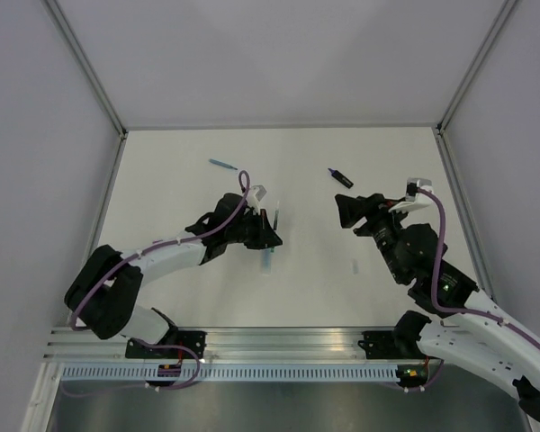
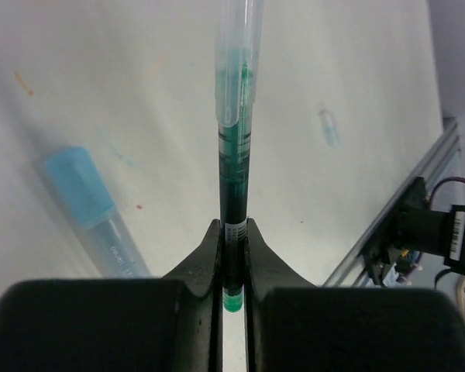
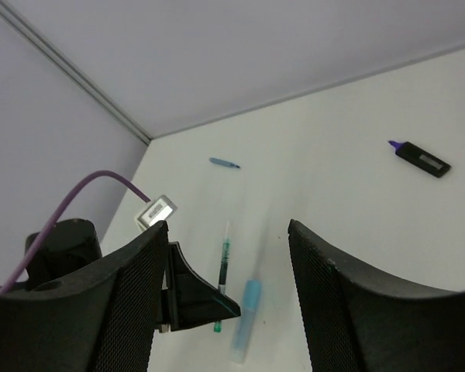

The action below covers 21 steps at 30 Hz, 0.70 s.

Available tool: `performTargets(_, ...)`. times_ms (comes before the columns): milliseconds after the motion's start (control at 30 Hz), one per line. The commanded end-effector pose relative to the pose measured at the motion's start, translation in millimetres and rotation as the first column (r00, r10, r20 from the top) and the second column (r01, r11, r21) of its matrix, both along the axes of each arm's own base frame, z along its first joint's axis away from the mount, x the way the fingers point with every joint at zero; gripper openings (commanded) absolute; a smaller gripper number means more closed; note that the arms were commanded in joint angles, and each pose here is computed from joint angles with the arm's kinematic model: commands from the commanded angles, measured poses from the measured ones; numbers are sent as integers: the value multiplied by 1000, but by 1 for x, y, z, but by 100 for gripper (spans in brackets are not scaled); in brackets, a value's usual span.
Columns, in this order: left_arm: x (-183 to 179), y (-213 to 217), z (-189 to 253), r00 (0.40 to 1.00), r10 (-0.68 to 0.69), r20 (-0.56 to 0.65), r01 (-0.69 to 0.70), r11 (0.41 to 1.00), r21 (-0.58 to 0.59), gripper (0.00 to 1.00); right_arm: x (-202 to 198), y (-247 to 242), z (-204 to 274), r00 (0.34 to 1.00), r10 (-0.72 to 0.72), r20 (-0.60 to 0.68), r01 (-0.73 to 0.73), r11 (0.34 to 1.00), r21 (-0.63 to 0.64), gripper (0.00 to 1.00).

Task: Insert the pens into the pen caps

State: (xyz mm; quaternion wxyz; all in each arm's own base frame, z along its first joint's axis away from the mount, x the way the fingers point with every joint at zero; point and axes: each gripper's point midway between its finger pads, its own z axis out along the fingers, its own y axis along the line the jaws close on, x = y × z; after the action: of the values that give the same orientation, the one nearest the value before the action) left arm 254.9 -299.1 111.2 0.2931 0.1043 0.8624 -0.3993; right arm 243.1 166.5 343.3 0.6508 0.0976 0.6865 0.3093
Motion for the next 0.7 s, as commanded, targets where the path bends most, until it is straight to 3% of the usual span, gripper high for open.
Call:
performTargets(0, 8, 12, -29, 997, 58, -51, -50, 990, 132, 9, 2, 2, -31, 999, -4, -48, 3, 1000, -27, 69)
performTargets(300, -2, 3, -71, 984, 71, -161, -22, 958, 286, 9, 3, 10, -34, 997, 25, -75, -32, 996, -86, 70)
performTargets(533, -6, 4, -81, 969, 122, -215, -52, 951, 304, 9, 2, 9, -33, 997, 27, -66, -33, 996, -81, 71)
performTargets(667, -9, 0, -79, 957, 144, -253, -68, 956, 287, 19, 2, 12, -35, 997, 36, -74, -42, 995, -88, 71)
